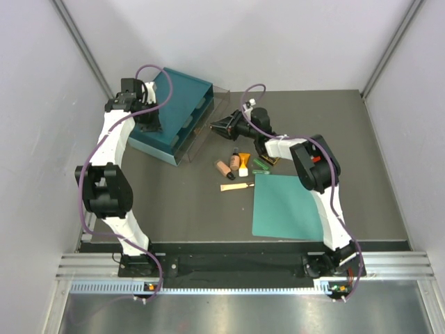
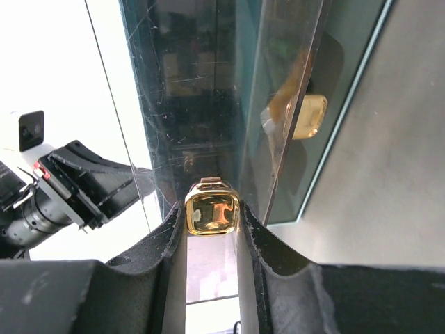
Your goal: Organize the makeup
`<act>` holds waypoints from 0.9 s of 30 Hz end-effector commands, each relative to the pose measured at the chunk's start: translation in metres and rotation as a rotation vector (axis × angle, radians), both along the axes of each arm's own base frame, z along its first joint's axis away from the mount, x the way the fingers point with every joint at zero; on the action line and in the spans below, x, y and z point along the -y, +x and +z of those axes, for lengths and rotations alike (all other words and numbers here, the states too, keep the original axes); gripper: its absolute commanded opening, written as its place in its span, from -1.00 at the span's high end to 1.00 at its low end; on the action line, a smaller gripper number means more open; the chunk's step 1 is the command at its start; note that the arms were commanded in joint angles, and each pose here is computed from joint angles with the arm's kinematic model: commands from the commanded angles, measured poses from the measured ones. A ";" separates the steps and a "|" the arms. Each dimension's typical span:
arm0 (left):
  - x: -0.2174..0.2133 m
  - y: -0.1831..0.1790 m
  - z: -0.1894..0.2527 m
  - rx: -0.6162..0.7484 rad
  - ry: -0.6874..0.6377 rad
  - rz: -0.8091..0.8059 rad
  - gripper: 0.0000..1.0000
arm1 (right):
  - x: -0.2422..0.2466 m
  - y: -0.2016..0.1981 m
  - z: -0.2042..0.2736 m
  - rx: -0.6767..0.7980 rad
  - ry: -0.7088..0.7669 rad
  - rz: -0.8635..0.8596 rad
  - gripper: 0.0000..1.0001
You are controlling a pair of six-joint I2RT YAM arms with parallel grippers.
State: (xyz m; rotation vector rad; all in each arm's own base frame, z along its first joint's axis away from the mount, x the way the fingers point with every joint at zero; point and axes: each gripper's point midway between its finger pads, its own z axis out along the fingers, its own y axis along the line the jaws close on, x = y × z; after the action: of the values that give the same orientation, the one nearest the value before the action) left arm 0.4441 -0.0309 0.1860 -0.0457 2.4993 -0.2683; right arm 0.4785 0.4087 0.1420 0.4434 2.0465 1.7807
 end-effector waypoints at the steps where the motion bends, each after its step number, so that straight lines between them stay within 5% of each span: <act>1: -0.003 -0.017 -0.034 -0.145 0.015 0.013 1.00 | 0.013 -0.012 0.007 0.025 -0.045 0.043 1.00; 19: -0.004 -0.018 -0.033 -0.147 0.013 0.020 1.00 | 0.033 -0.024 0.002 0.020 -0.044 0.063 0.99; 27: -0.003 -0.019 -0.034 -0.153 0.011 0.016 0.91 | 0.035 -0.036 -0.004 0.008 -0.069 0.107 0.06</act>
State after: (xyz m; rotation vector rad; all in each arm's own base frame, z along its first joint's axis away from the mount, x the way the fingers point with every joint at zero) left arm 0.4449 -0.0311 0.1860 -0.0565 2.5004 -0.2714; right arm 0.4620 0.3760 0.1394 0.3967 2.0942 1.7697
